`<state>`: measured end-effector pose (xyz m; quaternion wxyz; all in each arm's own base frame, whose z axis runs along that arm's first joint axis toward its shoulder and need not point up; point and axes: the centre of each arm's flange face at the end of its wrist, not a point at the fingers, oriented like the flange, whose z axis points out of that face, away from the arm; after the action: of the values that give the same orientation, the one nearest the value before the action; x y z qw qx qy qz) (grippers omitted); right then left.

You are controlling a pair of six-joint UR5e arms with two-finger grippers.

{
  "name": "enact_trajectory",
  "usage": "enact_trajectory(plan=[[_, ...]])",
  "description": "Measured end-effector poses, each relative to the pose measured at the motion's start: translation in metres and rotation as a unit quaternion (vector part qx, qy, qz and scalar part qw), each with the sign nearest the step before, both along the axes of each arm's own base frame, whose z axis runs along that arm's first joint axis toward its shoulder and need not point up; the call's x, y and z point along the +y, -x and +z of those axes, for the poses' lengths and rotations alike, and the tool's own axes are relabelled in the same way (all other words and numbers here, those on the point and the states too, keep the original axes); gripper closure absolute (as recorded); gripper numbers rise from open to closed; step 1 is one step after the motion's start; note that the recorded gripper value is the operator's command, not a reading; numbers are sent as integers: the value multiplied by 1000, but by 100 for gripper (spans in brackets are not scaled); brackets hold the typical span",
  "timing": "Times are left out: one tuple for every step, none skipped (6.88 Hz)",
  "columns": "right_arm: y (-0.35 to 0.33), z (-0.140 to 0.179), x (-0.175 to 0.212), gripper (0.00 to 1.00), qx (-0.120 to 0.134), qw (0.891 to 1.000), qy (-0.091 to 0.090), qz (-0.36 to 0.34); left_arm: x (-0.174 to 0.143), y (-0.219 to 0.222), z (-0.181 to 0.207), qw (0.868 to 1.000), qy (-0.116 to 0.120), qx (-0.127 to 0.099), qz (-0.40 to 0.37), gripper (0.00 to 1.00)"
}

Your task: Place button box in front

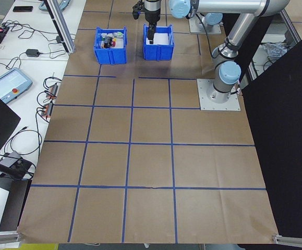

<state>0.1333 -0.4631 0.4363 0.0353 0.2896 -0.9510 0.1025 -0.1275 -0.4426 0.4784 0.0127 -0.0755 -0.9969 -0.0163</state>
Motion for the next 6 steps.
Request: enact_trajectory(plan=[[9,6,-21,0,-21,997,0,-78,0,0,0,1000,0,0,1,0],[12,11,-39,0,-36,988,-12,-151,0,0,0,1000,0,0,1,0],[14,17,-49,0,-42,976,-34,-211,0,0,0,1000,1,0,1,0],[15,24,-53,0,-43,962,-59,-261,0,0,0,1000,1,0,1,0],[15,31,-52,0,-42,949,-81,-302,0,0,2,1000,4,1,0,0],[14,35,-49,0,-40,942,-94,-321,-1,0,3,1000,8,1,-1,0]])
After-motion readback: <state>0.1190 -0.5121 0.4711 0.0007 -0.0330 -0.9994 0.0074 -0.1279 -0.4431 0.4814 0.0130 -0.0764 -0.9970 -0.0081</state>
